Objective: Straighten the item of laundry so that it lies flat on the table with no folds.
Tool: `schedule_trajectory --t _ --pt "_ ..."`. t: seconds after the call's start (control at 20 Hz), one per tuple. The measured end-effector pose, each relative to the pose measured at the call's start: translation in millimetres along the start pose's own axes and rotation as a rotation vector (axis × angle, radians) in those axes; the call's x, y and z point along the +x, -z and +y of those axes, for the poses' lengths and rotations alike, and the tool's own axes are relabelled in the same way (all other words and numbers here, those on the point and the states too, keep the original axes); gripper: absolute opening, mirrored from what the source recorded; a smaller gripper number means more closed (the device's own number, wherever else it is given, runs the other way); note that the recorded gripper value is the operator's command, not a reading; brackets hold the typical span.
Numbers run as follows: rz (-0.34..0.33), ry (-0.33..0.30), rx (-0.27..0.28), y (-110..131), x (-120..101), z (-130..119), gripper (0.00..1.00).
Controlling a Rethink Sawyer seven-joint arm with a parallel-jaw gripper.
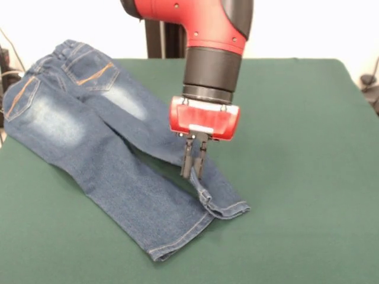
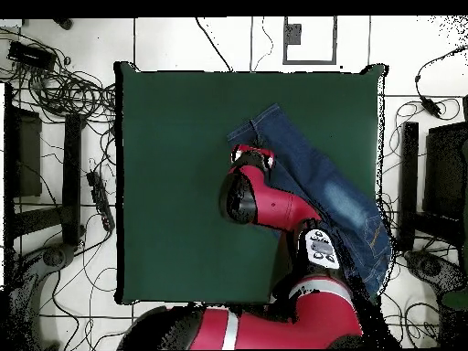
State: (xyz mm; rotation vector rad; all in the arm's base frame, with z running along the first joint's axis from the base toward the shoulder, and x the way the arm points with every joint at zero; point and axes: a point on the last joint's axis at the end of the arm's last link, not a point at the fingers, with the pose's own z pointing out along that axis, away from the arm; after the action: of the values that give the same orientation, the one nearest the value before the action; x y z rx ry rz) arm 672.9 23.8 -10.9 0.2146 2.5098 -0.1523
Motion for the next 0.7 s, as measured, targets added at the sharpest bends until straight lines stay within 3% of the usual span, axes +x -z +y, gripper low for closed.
schedule_trajectory --t 0.35,0.7 --pt "-0.027 0.09 0.063 12.2 -5.2 -8.3 0.0" --pt "-0.045 0.175 0.043 16.0 -4.4 0.4 0.0"
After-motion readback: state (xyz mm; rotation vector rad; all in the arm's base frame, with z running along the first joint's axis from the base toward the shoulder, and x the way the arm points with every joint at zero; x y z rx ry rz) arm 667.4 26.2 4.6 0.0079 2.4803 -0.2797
